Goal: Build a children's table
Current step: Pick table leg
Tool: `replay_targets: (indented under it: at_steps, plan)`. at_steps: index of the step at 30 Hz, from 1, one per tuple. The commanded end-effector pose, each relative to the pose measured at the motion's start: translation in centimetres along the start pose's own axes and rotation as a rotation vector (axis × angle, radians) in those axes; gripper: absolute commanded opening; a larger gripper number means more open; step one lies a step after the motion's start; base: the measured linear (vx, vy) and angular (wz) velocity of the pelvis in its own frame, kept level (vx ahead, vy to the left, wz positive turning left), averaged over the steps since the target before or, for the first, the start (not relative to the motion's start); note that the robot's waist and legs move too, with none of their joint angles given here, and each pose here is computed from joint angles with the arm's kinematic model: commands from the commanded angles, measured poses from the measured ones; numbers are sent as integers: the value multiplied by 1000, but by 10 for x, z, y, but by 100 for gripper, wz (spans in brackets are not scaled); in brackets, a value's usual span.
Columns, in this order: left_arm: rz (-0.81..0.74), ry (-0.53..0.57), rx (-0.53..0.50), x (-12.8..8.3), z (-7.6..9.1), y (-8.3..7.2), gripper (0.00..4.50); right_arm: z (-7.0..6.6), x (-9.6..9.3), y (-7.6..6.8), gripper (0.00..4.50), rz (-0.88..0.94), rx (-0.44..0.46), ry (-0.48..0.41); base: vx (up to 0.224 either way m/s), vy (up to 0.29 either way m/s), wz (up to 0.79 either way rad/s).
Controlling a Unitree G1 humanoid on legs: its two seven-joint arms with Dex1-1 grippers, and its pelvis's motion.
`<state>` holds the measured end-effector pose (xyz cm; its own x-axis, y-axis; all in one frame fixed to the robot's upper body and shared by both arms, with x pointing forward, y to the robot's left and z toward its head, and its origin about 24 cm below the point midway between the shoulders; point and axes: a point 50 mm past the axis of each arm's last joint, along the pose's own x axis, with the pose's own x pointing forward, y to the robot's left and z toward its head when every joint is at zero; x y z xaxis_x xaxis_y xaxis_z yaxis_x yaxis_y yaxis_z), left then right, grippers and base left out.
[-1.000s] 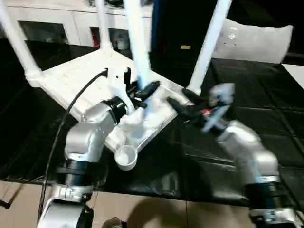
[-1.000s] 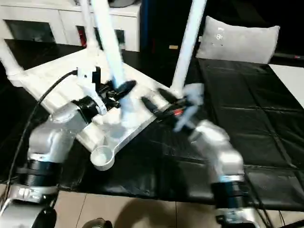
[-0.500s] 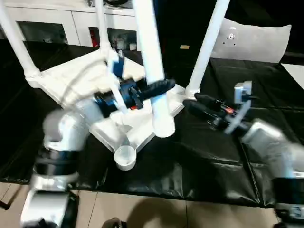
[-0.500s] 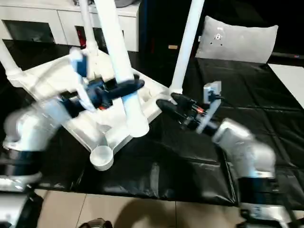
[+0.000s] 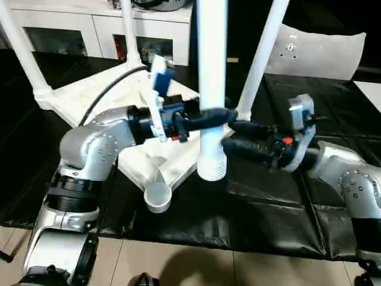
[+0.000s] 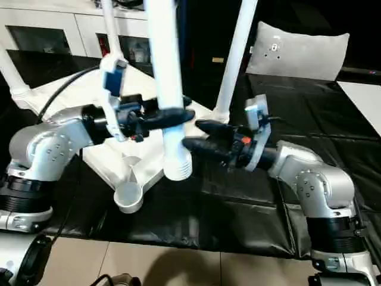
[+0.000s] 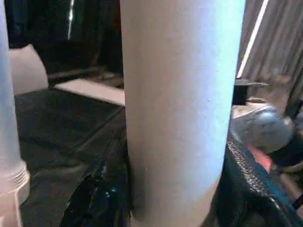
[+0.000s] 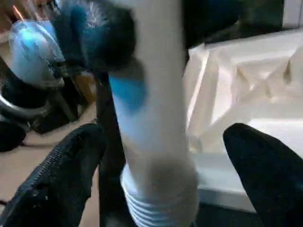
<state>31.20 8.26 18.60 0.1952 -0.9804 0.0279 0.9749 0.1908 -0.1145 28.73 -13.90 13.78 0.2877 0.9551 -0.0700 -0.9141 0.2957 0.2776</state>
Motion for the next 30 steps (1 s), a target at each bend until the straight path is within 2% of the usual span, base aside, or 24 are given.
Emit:
replay_targets:
  at_steps: [1, 5, 7, 9, 12, 15, 16, 19, 21, 24, 26, 28, 29, 30]
  plan:
    - [22, 41, 86, 7, 6, -2, 191, 2, 8, -1, 450, -36, -35, 48, 0, 0, 0]
    - [28, 59, 115, 12, 5, -3, 191, 2, 13, -4, 450, -54, -44, 52, 0, 0, 0]
    - [29, 56, 119, 14, 5, -4, 191, 2, 15, -3, 420, -48, -45, 45, 0, 0, 0]
    - [30, 53, 119, 15, 5, -4, 191, 2, 16, -3, 420, -44, -45, 43, 0, 0, 0]
    - [27, 48, 125, 18, 5, -5, 191, 2, 19, -3, 379, -38, -45, 41, 0, 0, 0]
    - [15, 45, 125, 19, 5, -6, 191, 1, 20, -3, 369, -39, -43, 41, 0, 0, 0]
    - [4, 41, 122, 20, 5, -8, 191, 1, 20, -4, 340, -41, -40, 41, 0, 0, 0]
    - [-13, 31, 117, 21, 6, -10, 191, 1, 20, -4, 328, -37, -32, 40, 0, 0, 0]
    - [-20, 26, 112, 21, 6, -11, 191, 0, 20, -4, 298, -32, -28, 40, 0, 0, 0]
    - [-27, 29, 114, 21, 6, -12, 191, -1, 20, -4, 279, -31, -24, 43, 0, 0, 0]
    - [-36, 21, 105, 22, 7, -13, 191, -2, 20, -4, 246, -30, -22, 45, 0, 0, 0]
    - [-40, 19, 104, 22, 7, -13, 191, -2, 20, -5, 246, -30, -21, 45, 0, 0, 0]
    - [-42, 19, 104, 22, 8, -13, 191, -2, 20, -5, 227, -30, -20, 45, 0, 0, 0]
    - [-44, 20, 102, 22, 7, -14, 191, -2, 20, -5, 227, -30, -20, 44, 0, 0, 0]
